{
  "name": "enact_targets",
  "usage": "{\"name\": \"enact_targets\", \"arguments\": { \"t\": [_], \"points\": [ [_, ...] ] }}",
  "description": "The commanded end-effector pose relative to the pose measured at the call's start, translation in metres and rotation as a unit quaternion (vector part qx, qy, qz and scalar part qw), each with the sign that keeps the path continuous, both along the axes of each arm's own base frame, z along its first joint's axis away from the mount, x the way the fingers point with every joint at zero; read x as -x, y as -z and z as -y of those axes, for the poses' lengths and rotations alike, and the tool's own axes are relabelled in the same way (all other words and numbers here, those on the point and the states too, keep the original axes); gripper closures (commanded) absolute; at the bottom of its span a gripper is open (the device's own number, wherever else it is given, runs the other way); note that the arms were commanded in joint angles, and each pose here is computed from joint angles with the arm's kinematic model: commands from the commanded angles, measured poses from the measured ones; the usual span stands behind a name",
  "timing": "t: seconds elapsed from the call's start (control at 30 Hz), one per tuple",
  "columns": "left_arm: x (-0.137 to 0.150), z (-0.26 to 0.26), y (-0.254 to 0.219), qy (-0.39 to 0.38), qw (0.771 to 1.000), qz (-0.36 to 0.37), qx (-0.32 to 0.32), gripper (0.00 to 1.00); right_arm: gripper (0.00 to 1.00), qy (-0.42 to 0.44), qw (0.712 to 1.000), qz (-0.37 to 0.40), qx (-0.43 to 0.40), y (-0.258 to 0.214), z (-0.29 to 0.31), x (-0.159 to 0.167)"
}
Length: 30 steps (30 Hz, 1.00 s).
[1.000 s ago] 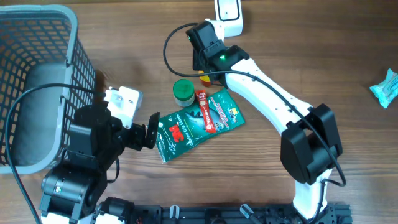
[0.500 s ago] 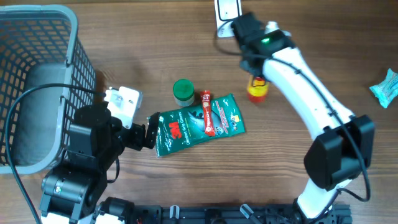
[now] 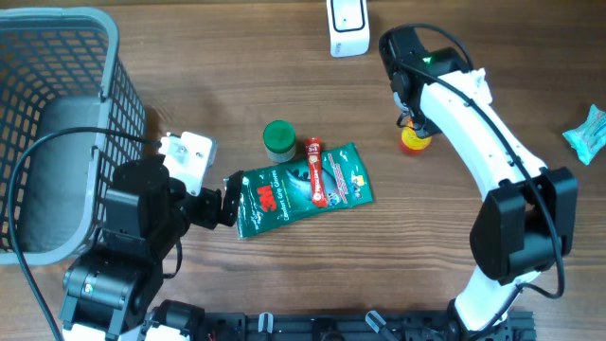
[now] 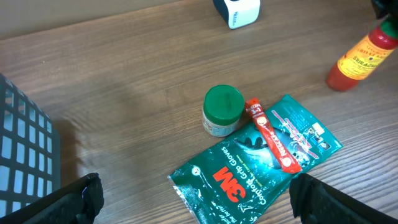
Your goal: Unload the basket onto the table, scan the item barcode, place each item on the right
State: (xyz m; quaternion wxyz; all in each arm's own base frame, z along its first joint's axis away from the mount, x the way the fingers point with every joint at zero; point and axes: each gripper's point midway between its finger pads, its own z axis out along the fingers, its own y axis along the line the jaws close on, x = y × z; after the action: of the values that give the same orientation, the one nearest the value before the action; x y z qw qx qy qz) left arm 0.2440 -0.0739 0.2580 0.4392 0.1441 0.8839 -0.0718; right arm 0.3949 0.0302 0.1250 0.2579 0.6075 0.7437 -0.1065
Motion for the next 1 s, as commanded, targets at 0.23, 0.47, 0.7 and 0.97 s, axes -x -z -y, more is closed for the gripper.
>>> {"name": "enact_targets", "arguments": {
  "t": [0.23,0.47,0.7,0.97],
  "points": [
    [0.000,0.000,0.000,-0.001,1.000,0.000,0.005,0.00,0.00,-0.203,0.979,-0.022,-0.024,-0.046,-0.029,-0.009],
    [0.000,0.000,0.000,-0.001,1.000,0.000,0.005,0.00,0.00,-0.514,0.843,-0.111,0.111,-0.086,-0.030,-0.004],
    [0.000,0.000,0.000,-0.001,1.000,0.000,0.005,0.00,0.01,-0.675,0.718,-0.130,0.112,-0.049,-0.053,-0.009],
    [0.000,0.000,0.000,-0.001,1.000,0.000,0.005,0.00,0.00,-0.674,0.713,-0.170,0.092,0.005,-0.039,0.008]
  ]
}}
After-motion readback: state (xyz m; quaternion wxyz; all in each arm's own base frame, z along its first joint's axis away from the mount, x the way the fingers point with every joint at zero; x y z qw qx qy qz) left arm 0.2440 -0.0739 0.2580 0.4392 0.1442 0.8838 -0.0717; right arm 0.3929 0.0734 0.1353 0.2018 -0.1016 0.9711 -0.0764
